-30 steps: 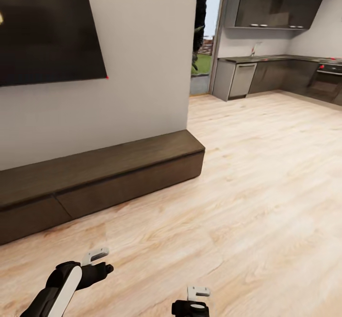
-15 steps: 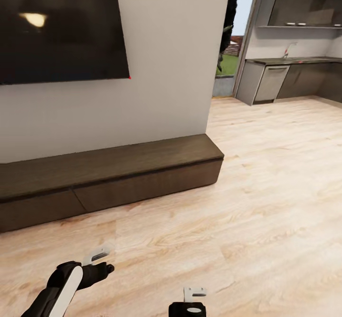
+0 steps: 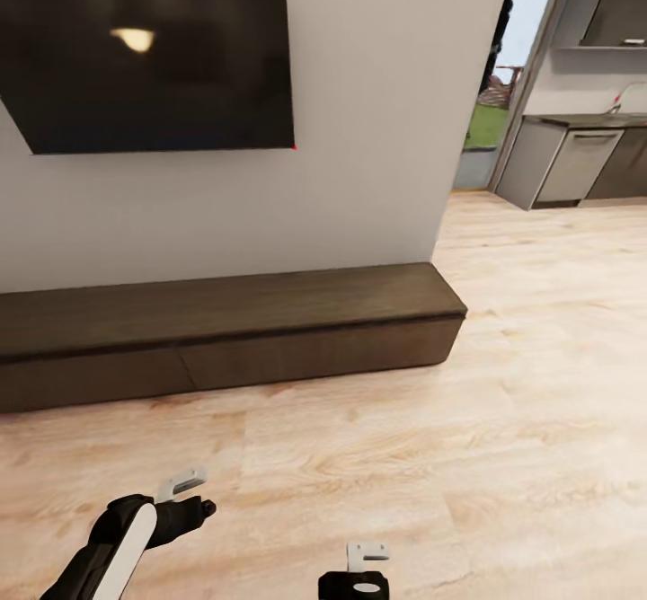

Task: Place each of the two pumpkins and all three candles from the living room inside a cabinet in the living room (use any cabinet), then make sure every cabinet is closed, and position the cauldron so it is next to a table in the living room.

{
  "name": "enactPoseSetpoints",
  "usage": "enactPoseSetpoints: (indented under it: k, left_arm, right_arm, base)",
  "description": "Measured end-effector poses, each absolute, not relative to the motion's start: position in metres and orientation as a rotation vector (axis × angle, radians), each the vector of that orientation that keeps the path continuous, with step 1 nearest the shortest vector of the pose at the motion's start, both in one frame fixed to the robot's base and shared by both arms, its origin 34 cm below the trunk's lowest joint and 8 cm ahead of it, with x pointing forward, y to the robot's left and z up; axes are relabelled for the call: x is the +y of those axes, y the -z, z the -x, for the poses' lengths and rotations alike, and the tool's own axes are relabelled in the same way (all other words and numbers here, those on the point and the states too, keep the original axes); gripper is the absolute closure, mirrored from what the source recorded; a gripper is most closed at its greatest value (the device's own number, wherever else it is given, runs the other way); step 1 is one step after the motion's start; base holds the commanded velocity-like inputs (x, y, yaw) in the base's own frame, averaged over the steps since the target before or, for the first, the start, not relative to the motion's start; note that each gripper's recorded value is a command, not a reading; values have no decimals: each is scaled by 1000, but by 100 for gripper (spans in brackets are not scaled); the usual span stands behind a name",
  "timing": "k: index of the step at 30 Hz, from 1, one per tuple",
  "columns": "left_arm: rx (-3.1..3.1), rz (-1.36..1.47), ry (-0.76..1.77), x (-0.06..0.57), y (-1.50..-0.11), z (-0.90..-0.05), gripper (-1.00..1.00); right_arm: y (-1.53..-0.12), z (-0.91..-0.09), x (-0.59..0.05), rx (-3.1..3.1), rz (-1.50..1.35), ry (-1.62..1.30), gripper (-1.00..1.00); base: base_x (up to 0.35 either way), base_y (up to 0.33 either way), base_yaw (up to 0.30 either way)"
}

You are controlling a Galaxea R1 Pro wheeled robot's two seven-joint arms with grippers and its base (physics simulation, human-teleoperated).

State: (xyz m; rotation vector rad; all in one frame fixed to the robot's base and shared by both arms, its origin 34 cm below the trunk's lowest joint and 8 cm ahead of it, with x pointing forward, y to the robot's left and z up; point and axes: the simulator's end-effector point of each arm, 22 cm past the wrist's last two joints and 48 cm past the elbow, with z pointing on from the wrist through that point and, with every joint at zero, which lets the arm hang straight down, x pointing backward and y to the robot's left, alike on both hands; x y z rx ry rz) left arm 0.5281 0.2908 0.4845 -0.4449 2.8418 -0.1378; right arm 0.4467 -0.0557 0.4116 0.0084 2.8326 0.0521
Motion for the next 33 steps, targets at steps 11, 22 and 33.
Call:
enactPoseSetpoints:
  k: [11,22,33]
  left_arm:
    - [2845,443,140,290,-484,-528,-100]
    - [2845,444,142,290,-484,-528,-100]
    - [2846,446,141,290,-483,-527,-100]
  right_arm:
    - [-416,-460,-54,2764,-64,-71,-100]
    - [-416,-461,-53,2759,-68,-76,-100]
    - [-416,-460,-53,2761,-66,-76,-100]
  base:
    - [249,-195,40]
    - [187,22,0]
    - [143,-24,171]
